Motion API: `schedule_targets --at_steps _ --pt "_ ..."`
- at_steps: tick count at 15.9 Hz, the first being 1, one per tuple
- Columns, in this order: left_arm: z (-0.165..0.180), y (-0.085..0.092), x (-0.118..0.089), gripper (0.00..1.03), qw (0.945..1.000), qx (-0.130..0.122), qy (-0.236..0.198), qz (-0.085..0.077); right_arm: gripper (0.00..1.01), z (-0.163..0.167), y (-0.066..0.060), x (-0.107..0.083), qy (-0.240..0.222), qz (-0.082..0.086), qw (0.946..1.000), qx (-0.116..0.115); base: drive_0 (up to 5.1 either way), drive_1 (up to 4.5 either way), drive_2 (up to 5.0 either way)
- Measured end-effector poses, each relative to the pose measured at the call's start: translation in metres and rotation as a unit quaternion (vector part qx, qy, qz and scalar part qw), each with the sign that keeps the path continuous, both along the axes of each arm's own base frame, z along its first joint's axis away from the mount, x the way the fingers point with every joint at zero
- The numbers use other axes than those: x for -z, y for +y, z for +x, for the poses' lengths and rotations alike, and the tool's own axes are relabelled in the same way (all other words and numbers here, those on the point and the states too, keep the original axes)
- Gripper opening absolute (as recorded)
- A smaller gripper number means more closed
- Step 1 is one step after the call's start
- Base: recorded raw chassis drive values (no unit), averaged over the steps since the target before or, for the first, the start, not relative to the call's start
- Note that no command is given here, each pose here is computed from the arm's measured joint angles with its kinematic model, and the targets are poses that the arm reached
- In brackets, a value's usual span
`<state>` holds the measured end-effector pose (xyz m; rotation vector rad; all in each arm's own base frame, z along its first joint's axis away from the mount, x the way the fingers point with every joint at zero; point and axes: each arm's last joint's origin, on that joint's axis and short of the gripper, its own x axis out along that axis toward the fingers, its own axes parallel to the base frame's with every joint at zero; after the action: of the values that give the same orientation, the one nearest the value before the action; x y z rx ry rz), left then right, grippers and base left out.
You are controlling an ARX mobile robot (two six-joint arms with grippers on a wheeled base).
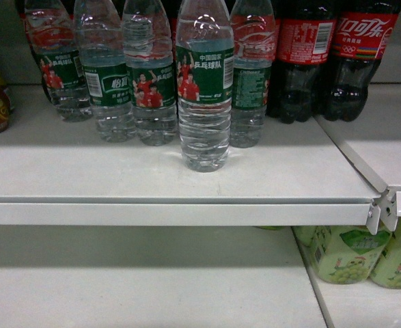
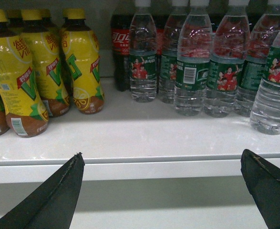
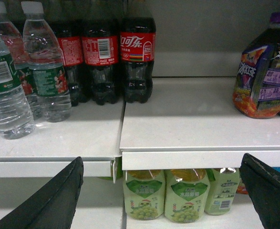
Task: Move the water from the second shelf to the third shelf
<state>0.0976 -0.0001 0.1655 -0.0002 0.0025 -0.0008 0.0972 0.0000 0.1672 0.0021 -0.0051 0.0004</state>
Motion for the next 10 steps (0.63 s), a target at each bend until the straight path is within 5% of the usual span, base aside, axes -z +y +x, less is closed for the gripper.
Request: schedule_targets --at_steps 10 --pt "0.0 0.0 0.0 0.98 1.0 0.0 0.0 0.0 0.98 0.0 0.0 0.0 0.0 0.0 1.0 0.0 0.0 0.0 0.0"
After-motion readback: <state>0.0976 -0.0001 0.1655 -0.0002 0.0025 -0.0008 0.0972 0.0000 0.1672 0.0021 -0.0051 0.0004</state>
